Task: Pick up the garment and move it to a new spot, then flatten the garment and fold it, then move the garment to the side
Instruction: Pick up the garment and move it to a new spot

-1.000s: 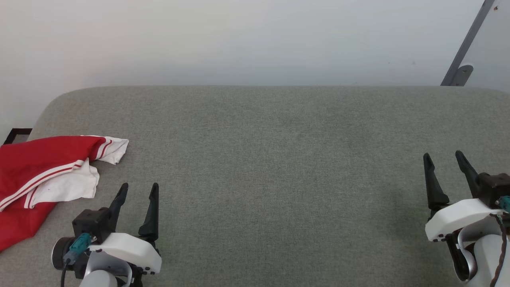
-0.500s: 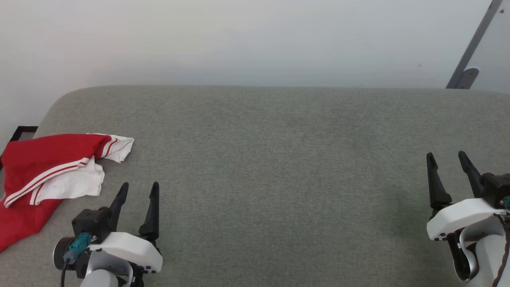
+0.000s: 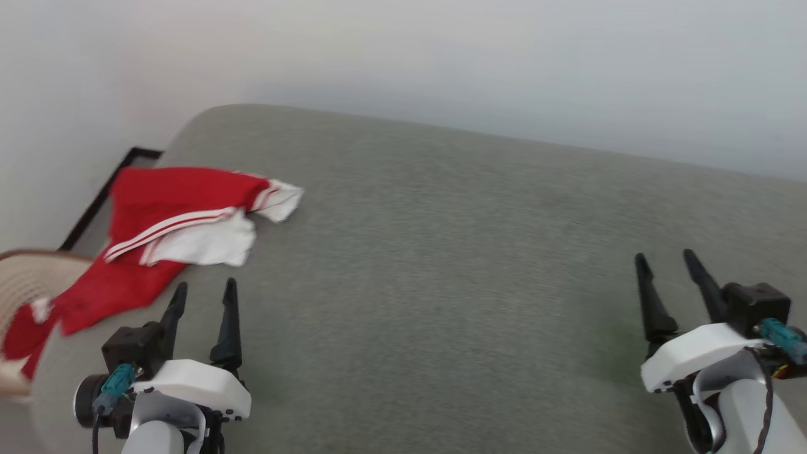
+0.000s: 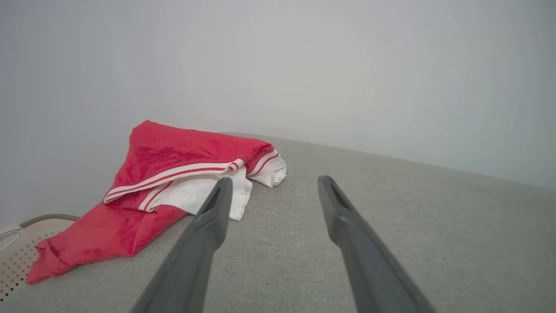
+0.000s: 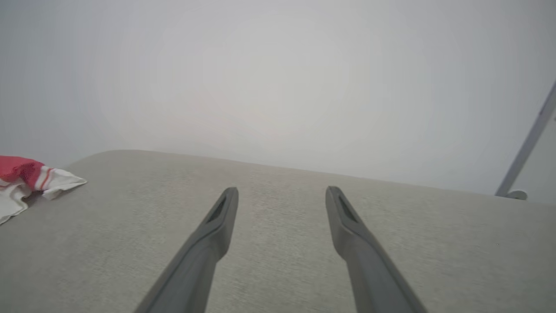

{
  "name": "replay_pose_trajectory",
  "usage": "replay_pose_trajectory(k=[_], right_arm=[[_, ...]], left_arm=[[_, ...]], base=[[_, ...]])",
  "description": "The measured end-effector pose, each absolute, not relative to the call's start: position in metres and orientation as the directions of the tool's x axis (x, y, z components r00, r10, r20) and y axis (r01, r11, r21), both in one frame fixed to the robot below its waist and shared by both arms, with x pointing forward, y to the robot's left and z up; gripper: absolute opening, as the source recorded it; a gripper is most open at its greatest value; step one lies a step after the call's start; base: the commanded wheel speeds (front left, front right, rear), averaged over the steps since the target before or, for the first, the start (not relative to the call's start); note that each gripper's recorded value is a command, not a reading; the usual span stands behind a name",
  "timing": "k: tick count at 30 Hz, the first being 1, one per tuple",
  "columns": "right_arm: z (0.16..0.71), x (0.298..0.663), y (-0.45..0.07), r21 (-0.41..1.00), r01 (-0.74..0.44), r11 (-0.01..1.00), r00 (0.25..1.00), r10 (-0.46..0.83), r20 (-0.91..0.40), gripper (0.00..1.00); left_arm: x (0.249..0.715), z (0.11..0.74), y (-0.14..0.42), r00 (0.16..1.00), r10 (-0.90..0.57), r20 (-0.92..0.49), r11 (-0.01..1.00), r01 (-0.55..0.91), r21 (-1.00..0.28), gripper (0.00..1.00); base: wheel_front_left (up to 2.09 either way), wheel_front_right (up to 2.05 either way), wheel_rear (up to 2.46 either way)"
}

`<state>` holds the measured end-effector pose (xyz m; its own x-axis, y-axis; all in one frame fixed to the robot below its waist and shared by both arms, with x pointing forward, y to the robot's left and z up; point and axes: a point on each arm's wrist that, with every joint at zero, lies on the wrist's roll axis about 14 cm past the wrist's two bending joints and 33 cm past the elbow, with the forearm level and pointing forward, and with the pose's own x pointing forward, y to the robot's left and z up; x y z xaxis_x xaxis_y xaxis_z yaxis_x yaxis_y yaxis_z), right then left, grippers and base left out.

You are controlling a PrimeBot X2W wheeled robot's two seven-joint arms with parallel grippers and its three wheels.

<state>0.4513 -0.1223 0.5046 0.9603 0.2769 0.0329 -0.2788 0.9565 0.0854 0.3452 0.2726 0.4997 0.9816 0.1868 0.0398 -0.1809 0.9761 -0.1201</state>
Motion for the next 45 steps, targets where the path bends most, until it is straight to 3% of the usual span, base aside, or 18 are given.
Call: replay_pose_trajectory(k=[8, 15, 25, 33, 41, 45], right_arm=[[0.500, 0.454, -0.021, 0.129, -0.494, 0.860, 0.869, 0.495, 0.024, 1.00], [0.506, 0.437, 0.077, 0.158, -0.684, 0.713, 0.726, 0.687, 0.040, 1.00], [0.500, 0.421, 0.129, 0.197, -0.777, 0.598, 0.614, 0.789, 0.025, 1.00], [0.497, 0.436, 0.114, 0.206, -0.747, 0.632, 0.649, 0.761, 0.021, 1.00], [0.482, 0.448, 0.080, 0.216, -0.684, 0.697, 0.714, 0.700, 0.001, 1.00], [0.468, 0.461, 0.051, 0.220, -0.627, 0.747, 0.762, 0.647, -0.025, 1.00]], left_arm=[[0.282, 0.494, 0.327, 0.916, 0.400, 0.028, 0.912, -0.394, -0.114, 1.00], [0.222, 0.490, 0.366, 0.816, 0.578, 0.022, 0.810, -0.571, -0.131, 1.00], [0.189, 0.481, 0.376, 0.744, 0.668, -0.013, 0.734, -0.662, -0.153, 1.00], [0.215, 0.480, 0.360, 0.802, 0.598, -0.018, 0.792, -0.594, -0.143, 1.00], [0.306, 0.513, 0.354, 0.926, 0.375, 0.028, 0.926, -0.376, 0.028, 1.00], [0.362, 0.509, 0.354, 0.959, 0.270, -0.091, 0.961, -0.261, 0.095, 1.00]], base=[[0.00, 0.00, 0.00], [0.00, 0.00, 0.00], [0.00, 0.00, 0.00], [0.00, 0.00, 0.00], [0.00, 0.00, 0.00], [0.00, 0.00, 0.00]])
